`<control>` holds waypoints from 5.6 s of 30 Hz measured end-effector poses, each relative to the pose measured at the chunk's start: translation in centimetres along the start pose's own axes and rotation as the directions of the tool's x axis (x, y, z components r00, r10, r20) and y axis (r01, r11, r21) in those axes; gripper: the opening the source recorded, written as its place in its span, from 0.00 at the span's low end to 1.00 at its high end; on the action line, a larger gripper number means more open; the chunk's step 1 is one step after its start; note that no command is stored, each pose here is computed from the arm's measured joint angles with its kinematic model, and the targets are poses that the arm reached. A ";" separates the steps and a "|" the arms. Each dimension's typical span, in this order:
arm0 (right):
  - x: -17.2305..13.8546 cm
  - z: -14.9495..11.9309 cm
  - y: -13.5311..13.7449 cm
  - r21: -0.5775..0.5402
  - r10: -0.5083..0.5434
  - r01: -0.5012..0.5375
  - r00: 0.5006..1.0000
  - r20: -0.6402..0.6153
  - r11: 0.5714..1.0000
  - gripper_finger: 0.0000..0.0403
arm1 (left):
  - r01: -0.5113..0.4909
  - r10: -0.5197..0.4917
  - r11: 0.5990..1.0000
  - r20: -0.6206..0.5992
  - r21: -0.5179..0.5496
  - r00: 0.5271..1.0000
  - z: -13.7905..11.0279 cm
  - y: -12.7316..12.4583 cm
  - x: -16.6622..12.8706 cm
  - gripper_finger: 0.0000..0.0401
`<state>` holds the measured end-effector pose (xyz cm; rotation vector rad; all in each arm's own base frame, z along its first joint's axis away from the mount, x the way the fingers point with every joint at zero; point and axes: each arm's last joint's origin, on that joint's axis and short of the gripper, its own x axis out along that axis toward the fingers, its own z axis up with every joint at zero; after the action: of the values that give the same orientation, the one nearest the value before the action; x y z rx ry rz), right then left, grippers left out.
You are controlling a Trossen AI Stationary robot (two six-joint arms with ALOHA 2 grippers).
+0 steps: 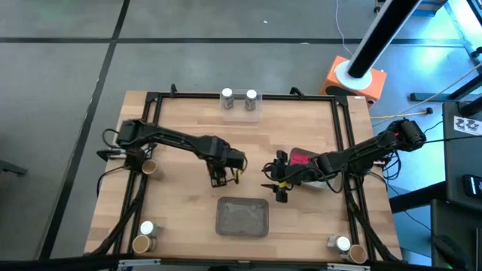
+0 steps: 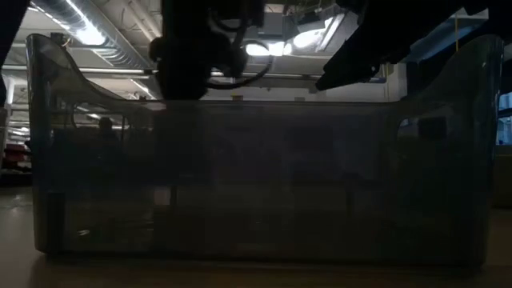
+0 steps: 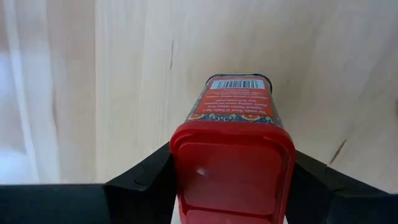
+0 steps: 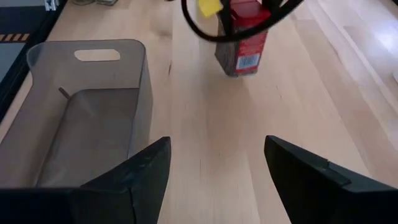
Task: Sort spices by type
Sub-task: Put the red seasoning can into the gray bin
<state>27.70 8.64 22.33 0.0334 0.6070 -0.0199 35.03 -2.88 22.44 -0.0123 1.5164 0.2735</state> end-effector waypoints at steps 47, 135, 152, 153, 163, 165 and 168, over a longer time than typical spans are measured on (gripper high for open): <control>0.0 -0.3 -0.1 0.000 0.006 -0.006 1.000 -0.030 1.000 0.64 | -0.144 0.117 0.984 0.230 0.103 0.966 -5.2 -4.1 -7.1 0.68; 13.0 3.0 -3.5 -0.181 -0.039 0.034 0.999 -0.026 0.983 0.52 | 0.160 -0.109 0.987 0.771 0.009 0.627 -13.9 -2.4 2.1 0.67; -3.7 4.5 2.1 -0.083 -0.355 0.348 0.929 -0.102 0.934 0.52 | 0.156 -0.105 0.988 0.776 0.009 0.622 -13.8 -2.3 2.1 0.67; -4.5 4.2 2.2 -0.061 -0.366 0.361 0.923 -0.116 0.931 0.52 | 0.156 -0.105 0.988 0.777 0.009 0.621 -13.8 -2.3 2.1 0.67; -10.2 0.5 2.9 0.152 -0.420 0.490 0.842 -0.340 0.859 0.52 | 0.150 -0.109 0.988 0.787 0.021 0.607 -13.7 -2.4 1.9 0.67; -10.9 -0.1 3.1 0.181 -0.420 0.515 0.821 -0.387 0.838 0.52 | 0.149 -0.110 0.989 0.791 0.025 0.602 -13.7 -2.4 1.9 0.67; -11.7 -0.9 3.4 0.239 -0.406 0.552 0.788 -0.463 0.798 0.52 | 0.155 -0.113 0.988 0.800 0.026 0.589 -13.6 -2.4 1.7 0.67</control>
<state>17.66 12.14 28.34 0.2466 0.9980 -0.6547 22.18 -7.30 19.53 -0.0363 0.5817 0.1516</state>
